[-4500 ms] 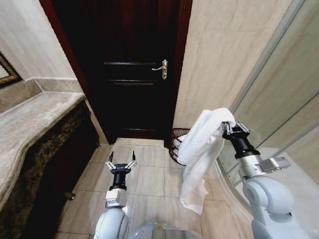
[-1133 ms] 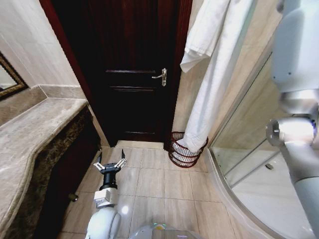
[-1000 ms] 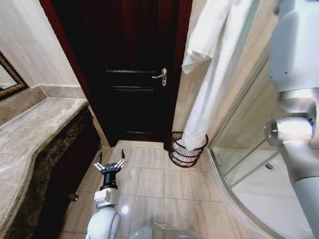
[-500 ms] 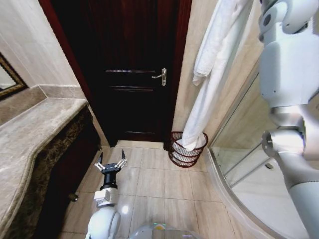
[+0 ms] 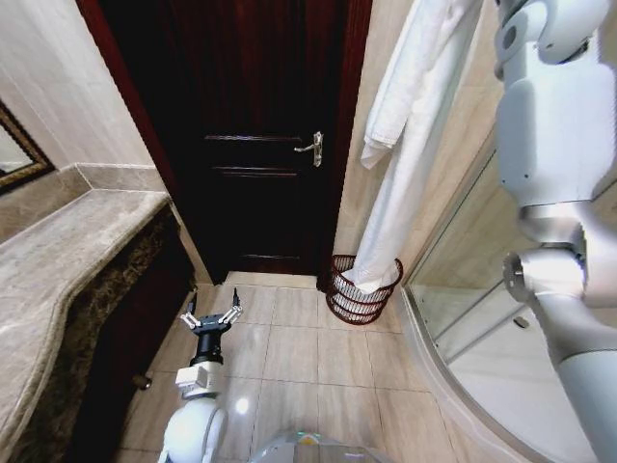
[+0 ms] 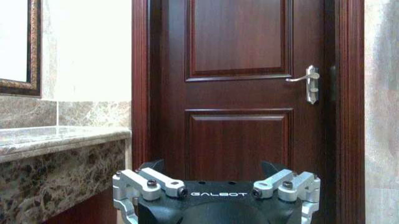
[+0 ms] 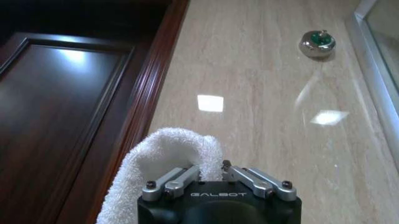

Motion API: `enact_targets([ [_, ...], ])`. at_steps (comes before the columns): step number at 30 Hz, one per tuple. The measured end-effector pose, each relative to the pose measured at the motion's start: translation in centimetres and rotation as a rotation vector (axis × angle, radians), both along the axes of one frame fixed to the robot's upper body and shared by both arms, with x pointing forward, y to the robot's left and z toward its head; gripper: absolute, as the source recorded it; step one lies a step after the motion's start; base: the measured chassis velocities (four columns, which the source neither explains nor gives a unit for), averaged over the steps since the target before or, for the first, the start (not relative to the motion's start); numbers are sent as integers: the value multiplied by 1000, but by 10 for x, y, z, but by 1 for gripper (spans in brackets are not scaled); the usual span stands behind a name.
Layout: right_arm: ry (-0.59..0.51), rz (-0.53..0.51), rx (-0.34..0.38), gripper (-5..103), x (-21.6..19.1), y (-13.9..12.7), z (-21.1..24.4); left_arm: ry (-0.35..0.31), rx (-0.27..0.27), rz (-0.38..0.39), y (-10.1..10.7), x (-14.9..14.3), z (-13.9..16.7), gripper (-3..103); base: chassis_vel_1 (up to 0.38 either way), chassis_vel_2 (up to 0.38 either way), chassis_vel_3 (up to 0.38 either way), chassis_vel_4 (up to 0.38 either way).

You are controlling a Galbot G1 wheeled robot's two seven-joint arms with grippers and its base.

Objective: Discard the used towel into the hamper.

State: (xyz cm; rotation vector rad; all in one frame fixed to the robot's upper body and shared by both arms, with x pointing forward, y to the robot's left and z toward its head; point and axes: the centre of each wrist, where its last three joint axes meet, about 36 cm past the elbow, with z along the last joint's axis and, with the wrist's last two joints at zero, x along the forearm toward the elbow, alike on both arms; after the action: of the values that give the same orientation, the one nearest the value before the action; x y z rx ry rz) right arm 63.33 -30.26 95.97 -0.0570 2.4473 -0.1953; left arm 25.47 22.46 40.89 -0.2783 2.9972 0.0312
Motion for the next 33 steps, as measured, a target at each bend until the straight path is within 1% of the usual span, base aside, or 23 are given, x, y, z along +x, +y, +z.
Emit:
enact_targets([
  [14,8,15,-2,6,-7,2,10,-12,-5,-7,2,0,1,100,-7,6,9,-7],
  [21,12,19,-3,6,-8,3,11,-15,-6,-7,1,-1,3,100,-39,58,54,-44],
  [33,20,24,-1,6,-12,2,10,-20,-1,-5,1,-3,4,100,0,0,0,0],
])
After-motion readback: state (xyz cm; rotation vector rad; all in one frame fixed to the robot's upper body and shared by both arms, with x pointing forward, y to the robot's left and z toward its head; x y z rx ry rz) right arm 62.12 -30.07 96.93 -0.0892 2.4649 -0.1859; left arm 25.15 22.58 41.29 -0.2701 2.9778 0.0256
